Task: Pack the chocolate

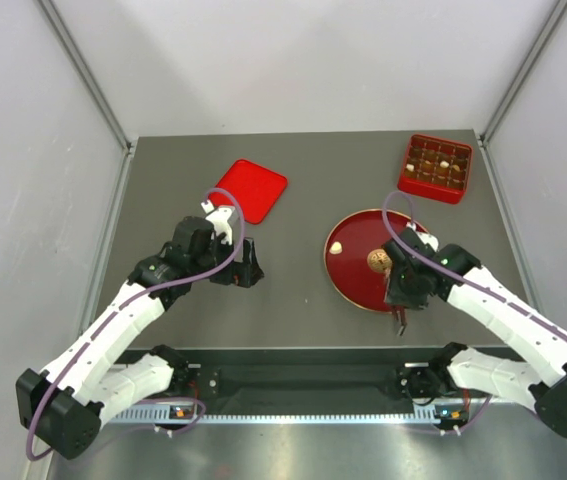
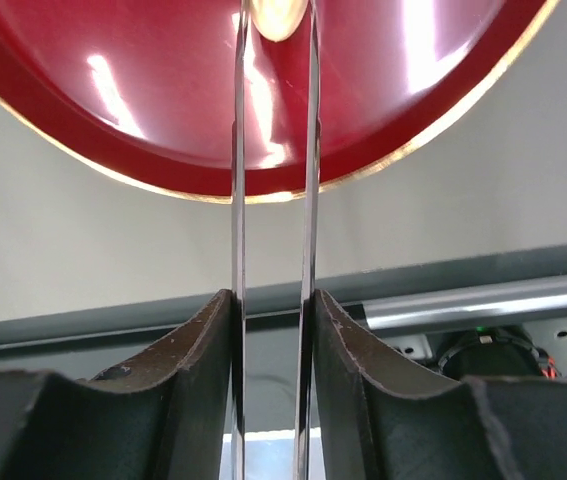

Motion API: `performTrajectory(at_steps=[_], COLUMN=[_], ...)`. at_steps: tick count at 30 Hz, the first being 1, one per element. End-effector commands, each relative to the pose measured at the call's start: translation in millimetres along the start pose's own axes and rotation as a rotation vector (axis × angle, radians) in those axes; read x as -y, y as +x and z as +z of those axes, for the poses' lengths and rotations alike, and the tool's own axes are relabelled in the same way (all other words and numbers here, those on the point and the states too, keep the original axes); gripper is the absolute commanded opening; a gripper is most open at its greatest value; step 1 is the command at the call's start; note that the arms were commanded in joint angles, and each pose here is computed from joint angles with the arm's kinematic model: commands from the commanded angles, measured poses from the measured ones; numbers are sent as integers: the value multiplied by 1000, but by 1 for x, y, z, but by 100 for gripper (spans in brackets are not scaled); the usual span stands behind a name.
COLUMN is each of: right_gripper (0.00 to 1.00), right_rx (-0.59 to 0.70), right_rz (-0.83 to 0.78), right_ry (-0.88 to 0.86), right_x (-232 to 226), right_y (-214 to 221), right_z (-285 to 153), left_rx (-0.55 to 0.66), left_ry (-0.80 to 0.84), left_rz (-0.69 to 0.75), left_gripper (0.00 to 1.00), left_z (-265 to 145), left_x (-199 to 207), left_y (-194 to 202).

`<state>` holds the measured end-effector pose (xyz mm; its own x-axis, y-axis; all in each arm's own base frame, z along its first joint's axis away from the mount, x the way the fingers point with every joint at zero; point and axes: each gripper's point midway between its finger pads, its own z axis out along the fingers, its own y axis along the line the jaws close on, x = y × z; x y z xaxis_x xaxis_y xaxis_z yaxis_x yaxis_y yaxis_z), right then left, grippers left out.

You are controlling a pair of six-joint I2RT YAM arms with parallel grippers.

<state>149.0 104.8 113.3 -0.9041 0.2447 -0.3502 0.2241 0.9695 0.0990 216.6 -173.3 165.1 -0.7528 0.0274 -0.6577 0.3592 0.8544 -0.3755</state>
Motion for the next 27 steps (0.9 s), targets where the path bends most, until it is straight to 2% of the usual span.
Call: performTrajectory(at_steps=[1,7,11,16,20,27], right_gripper=[31,30,29,29,29,28], right_rx=[90,148,208,263,363,417], right_rz=[-48,-86,-52,-11,55,115], right_ry=[-84,-53,-41,-27,11,52], right_x=[-33,-48,-47,-33,-12,10], right_y=[-32,-69,-112,-168,-229,-296], right_z=[-13,-21,-32,-37,-48,-25], left_rx=[38,36,34,29,23,13], left_ry=[5,1,2,5,7,-6], left_rz=[17,17,16,17,18,14], left_gripper=[99,99,99,99,99,99], left_z=[-1,-1,-1,0,1,3], left_x=[2,1,1,1,2,-1], left_y=[-7,-7,-6,-6,-5,-3])
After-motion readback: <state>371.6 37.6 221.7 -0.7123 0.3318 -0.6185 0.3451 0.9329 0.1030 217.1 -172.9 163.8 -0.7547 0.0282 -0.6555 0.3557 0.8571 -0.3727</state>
